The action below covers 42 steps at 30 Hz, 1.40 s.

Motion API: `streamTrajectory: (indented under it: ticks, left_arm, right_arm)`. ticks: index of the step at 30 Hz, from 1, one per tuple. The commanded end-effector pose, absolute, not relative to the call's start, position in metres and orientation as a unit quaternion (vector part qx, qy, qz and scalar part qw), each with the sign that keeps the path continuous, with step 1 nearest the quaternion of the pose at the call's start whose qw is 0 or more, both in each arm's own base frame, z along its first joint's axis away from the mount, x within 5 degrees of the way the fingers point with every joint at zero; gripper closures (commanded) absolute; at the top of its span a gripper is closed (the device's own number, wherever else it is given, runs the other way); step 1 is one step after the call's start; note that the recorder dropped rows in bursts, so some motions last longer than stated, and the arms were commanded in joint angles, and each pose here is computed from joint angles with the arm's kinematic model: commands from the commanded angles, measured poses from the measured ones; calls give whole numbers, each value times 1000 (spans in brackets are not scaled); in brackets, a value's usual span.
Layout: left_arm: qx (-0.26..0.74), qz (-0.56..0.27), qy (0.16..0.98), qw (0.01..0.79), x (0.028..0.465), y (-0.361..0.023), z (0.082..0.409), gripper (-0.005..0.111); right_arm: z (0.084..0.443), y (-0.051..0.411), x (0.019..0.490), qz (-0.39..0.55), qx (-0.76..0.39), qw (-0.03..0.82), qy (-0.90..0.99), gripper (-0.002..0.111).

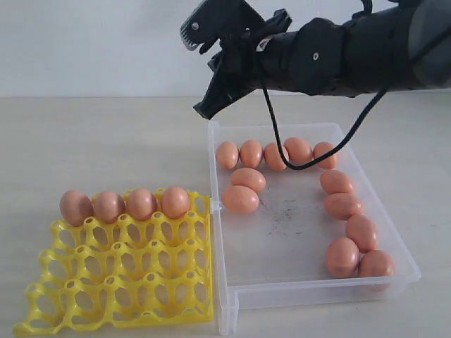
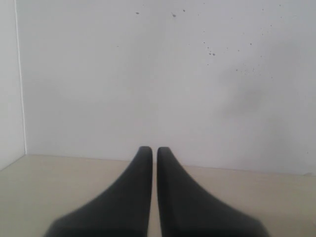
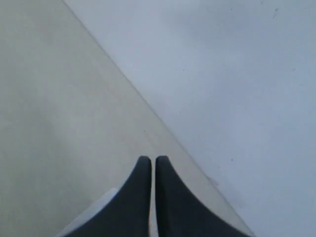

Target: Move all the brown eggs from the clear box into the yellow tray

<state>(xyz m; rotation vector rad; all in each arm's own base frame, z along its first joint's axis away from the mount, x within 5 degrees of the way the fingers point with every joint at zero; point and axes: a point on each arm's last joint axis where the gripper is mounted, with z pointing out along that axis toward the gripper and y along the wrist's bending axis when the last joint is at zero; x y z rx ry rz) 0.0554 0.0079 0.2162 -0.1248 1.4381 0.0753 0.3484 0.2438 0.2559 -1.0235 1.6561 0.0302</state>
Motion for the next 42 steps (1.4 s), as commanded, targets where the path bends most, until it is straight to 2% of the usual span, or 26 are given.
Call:
streamTrajectory:
  ticks: [1, 2, 4, 6, 9, 11, 12, 16, 19, 23, 27, 30, 35, 39, 42]
  left_arm:
    - [-58, 34, 655, 753, 55, 8, 218, 103]
    - [-58, 34, 655, 753, 55, 8, 218, 103]
    - [-58, 34, 655, 753, 55, 8, 218, 103]
    - [-58, 34, 655, 753, 55, 8, 218, 103]
    - [-58, 34, 655, 753, 55, 8, 218, 103]
    - [-58, 34, 655, 753, 55, 8, 218, 103]
    - [-58, 34, 655, 753, 55, 8, 218, 103]
    - [-58, 34, 655, 753, 55, 8, 218, 103]
    - [-58, 34, 655, 753, 55, 8, 218, 103]
    - [-58, 34, 655, 753, 55, 8, 218, 103]
    - [-58, 34, 655, 753, 55, 8, 218, 103]
    - [-58, 34, 655, 753, 55, 8, 218, 103]
    - [-58, 34, 655, 753, 55, 8, 218, 103]
    - [-58, 34, 655, 753, 55, 8, 218, 103]
    - [-58, 34, 655, 753, 55, 8, 218, 103]
  right_arm:
    - [256, 236, 358, 5, -331, 622, 710, 108]
    - [255, 229, 361, 38, -236, 624, 744, 108]
    - [253, 221, 364, 83, -137, 617, 771, 108]
    - [251, 219, 365, 150, -53, 602, 782, 108]
    - [252, 224, 363, 230, 5, 584, 779, 108]
    - [258, 239, 354, 258, -74, 619, 738, 108]
    - [264, 256, 341, 257, -192, 662, 677, 108]
    - [260, 290, 307, 232, -431, 664, 566, 108]
    - [244, 308, 285, 179, -542, 613, 546, 108]
    - [213, 311, 269, -5, -688, 488, 537, 108]
    - [200, 296, 272, -76, -709, 404, 573, 108]
    - [198, 284, 282, -70, -663, 392, 634, 108]
    - [201, 241, 323, 15, -435, 420, 796, 108]
    - [209, 196, 360, 135, -220, 463, 848, 108]
    - [220, 172, 374, 310, -106, 523, 787, 108]
